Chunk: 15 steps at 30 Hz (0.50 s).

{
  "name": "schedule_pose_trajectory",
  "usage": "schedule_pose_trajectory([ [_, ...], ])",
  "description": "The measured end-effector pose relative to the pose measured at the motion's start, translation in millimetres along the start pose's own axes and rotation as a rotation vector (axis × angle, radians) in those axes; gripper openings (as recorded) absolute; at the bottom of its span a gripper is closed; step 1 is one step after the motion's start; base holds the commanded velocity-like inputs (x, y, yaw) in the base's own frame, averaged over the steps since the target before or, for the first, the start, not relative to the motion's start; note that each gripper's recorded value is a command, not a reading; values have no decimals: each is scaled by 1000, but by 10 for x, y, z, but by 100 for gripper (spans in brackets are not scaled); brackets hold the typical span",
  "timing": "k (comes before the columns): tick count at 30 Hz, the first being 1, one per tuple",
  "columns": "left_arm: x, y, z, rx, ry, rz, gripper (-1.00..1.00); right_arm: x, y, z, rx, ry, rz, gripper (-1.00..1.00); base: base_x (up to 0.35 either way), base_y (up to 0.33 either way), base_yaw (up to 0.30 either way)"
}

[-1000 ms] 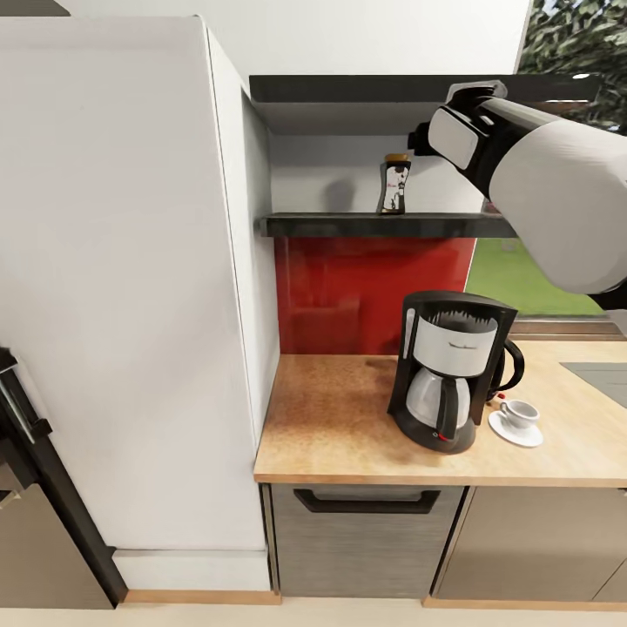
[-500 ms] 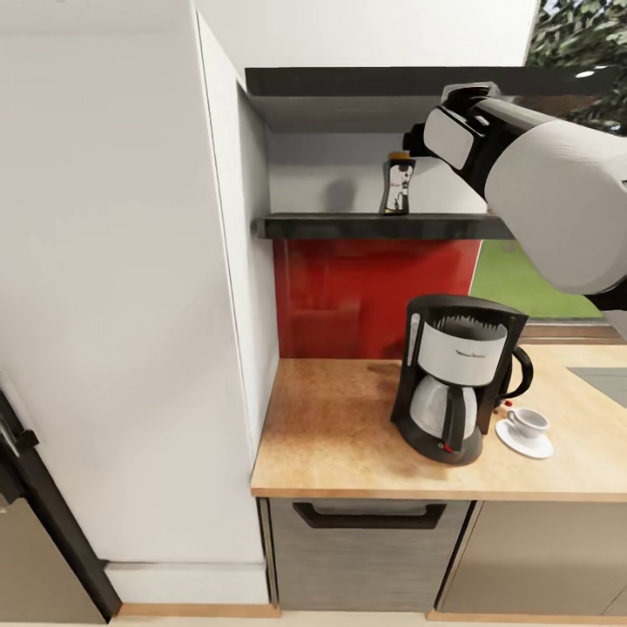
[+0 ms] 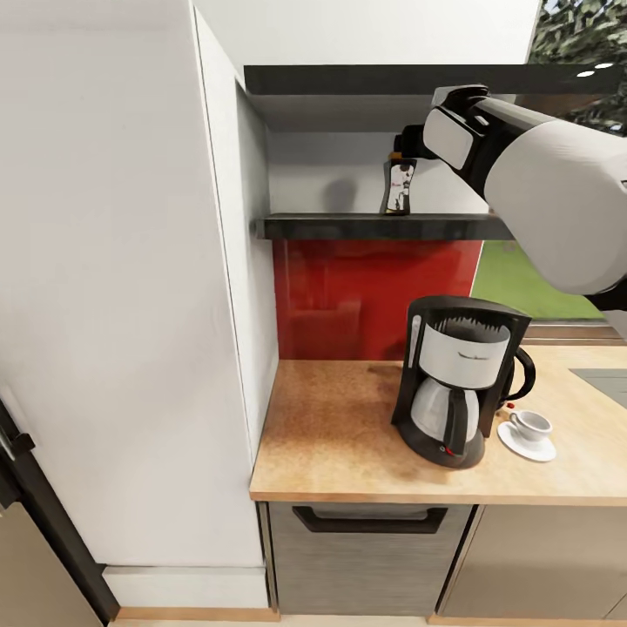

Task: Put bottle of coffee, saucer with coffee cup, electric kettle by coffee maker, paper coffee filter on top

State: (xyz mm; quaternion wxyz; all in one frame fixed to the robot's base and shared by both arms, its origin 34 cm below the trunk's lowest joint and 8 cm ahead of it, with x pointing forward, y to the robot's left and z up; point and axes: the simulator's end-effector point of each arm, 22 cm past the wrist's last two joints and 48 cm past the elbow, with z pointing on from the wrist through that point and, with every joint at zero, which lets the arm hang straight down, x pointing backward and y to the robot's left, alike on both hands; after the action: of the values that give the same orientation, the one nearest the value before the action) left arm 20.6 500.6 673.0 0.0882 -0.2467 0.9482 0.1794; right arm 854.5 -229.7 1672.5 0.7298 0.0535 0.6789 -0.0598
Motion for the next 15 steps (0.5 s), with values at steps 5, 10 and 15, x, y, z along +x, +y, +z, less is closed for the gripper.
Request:
schedule_pose_trajectory([
  [5, 9, -10, -2, 1, 1, 0, 100, 6, 62, -1, -28, 3, -1, 100, 0, 0, 0],
  [10, 14, -17, -2, 2, 2, -1, 100, 10, 126, -4, -60, 4, 0, 100, 46, -45, 0],
  [15, 35, -20, -2, 3, 12, -2, 100, 11, 135, -4, -67, 4, 0, 100, 165, -143, 0],
])
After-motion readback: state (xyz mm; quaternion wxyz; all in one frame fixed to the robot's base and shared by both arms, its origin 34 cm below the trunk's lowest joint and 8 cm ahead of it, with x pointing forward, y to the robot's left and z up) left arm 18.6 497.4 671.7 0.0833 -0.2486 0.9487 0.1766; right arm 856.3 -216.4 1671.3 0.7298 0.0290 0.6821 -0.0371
